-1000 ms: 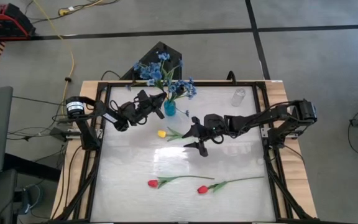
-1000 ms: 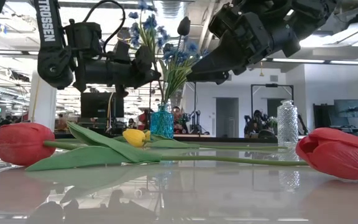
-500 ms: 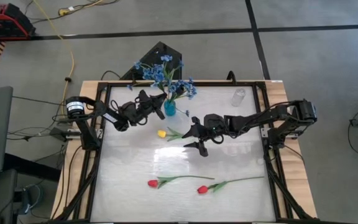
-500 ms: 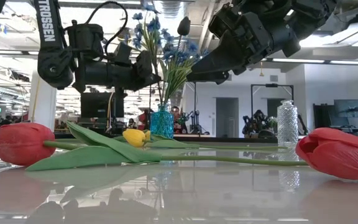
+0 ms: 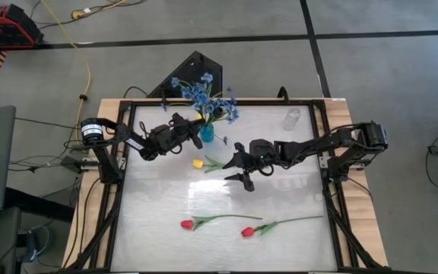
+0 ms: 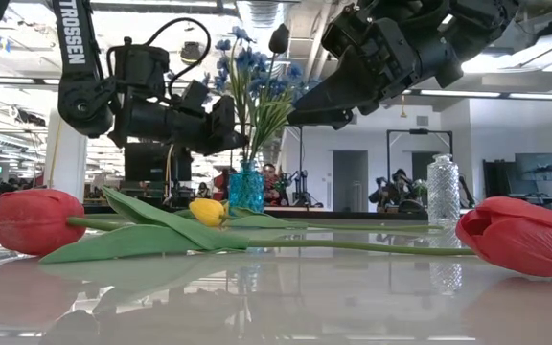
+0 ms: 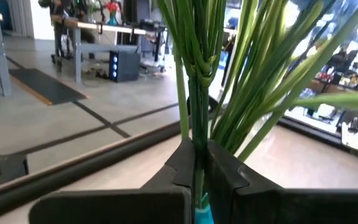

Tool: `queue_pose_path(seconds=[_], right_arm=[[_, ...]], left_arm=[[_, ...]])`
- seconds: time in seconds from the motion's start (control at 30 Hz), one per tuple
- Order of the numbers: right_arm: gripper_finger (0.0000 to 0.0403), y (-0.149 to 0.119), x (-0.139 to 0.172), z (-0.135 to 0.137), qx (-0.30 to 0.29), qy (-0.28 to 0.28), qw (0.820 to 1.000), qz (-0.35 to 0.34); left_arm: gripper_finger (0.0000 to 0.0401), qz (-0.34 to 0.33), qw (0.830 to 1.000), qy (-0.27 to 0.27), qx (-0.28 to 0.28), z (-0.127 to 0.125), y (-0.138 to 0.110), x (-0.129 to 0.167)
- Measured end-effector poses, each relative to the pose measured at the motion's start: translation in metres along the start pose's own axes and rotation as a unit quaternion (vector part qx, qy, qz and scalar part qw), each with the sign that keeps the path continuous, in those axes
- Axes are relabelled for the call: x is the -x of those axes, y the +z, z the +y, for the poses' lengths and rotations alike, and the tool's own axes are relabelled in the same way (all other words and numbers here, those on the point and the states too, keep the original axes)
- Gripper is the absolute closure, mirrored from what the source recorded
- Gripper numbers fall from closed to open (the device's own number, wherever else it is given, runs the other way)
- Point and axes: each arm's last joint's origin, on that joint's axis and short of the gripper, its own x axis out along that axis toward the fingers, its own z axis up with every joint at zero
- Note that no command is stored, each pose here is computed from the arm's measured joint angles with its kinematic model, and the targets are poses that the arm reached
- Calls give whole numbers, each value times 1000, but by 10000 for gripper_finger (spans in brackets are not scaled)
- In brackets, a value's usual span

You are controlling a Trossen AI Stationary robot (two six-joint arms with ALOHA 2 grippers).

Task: Sort flowers into vase by color
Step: Put the blue flowers into the blue vase, then put the bottom yellow flower into the transparent vase

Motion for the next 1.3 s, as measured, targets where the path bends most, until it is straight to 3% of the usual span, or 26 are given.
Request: queue_pose_path(seconds=[0.4,0.6,0.8,1.13,1.3], right_arm=[[179,0,0,0,0,0,1000,0],[179,0,0,0,0,0,1000,0],[179,0,0,0,0,0,1000,0],[179,0,0,0,0,0,1000,0],[179,-1,0,0,1,0,1000,5]], left_arm=[[345,25,999,1,-25,1,-5,0],[313,40,998,-36,-41,-1,-6,0],[290,74,993,-33,-84,-1,-4,3],[287,121,981,-34,-149,-1,25,18],[287,176,968,-49,-174,0,37,33]])
